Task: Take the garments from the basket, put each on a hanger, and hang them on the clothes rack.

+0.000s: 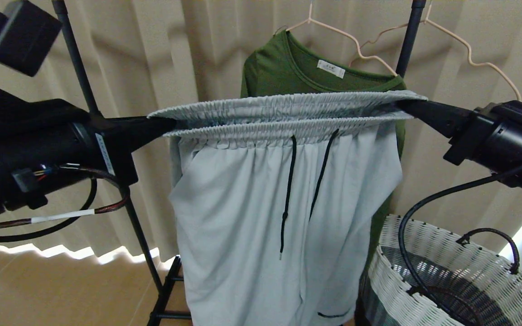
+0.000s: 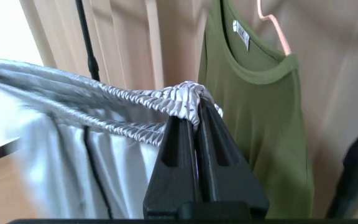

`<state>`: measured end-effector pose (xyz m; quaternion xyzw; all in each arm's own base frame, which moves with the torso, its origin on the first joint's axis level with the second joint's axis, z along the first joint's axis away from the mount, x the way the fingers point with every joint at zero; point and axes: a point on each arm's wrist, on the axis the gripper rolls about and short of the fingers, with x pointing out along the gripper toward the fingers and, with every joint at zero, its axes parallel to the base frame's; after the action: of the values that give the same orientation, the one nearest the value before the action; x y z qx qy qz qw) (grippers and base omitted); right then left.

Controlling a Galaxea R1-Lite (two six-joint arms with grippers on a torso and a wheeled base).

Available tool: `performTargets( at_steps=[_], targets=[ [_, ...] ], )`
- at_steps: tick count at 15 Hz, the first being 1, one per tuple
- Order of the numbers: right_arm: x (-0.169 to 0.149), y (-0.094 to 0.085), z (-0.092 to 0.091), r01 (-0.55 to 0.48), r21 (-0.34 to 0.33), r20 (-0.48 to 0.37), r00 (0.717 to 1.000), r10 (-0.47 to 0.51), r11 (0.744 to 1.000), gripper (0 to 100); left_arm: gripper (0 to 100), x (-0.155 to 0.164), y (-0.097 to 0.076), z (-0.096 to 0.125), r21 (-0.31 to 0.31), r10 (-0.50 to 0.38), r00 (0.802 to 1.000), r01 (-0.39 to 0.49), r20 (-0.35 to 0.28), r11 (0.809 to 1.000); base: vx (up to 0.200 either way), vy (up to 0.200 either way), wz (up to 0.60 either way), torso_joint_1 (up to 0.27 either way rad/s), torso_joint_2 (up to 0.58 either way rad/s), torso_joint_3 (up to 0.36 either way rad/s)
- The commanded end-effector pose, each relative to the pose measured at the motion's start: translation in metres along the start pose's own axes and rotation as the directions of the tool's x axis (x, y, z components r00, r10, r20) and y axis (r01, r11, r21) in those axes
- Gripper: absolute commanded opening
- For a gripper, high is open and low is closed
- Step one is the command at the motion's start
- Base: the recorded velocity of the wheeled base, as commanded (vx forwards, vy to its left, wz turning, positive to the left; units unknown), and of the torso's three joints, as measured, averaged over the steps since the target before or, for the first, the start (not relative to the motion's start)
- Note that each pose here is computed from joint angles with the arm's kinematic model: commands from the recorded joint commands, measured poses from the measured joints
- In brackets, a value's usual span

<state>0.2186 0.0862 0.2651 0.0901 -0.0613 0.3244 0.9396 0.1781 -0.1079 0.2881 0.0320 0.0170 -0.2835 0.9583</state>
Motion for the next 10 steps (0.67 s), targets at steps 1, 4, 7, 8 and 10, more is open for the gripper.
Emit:
performTargets(
  at_steps=[1, 4, 7, 8, 10],
  targets=[
    [-0.011, 0.004, 0.006, -0.004, -0.01, 0.021, 1.0, 0.004, 1.0, 0, 0, 0.013, 0.001, -0.009, -0.001, 0.004, 0.999, -0.004, -0.046, 1.0, 0.0, 0.0, 0.0, 0.0, 0.0, 0.0],
    [-0.013, 0.004, 0.001, -0.001, -0.034, 0.007, 1.0, 0.002, 0.999, 0, 0, 0.017, 0.001, -0.012, 0.003, 0.002, 0.998, -0.002, -0.055, 1.0, 0.0, 0.0, 0.0, 0.0, 0.0, 0.0],
    [-0.016, 0.006, 0.007, -0.004, -0.041, 0.027, 1.0, 0.006, 0.999, 0, 0, 0.019, 0.001, -0.006, 0.0, 0.004, 1.0, -0.004, 0.006, 1.0, 0.0, 0.0, 0.0, 0.0, 0.0, 0.0],
    [-0.017, 0.006, 0.007, -0.005, -0.041, 0.028, 1.0, 0.006, 0.999, 0, 0, 0.021, 0.001, -0.003, 0.003, 0.005, 1.0, -0.005, 0.031, 1.0, 0.0, 0.0, 0.0, 0.0, 0.0, 0.0],
    [-0.017, 0.007, 0.007, -0.005, -0.044, 0.028, 1.0, 0.006, 0.999, 0, 0, 0.021, 0.001, 0.002, 0.004, 0.005, 0.998, -0.005, 0.057, 1.0, 0.0, 0.0, 0.0, 0.0, 0.0, 0.0]
  ],
)
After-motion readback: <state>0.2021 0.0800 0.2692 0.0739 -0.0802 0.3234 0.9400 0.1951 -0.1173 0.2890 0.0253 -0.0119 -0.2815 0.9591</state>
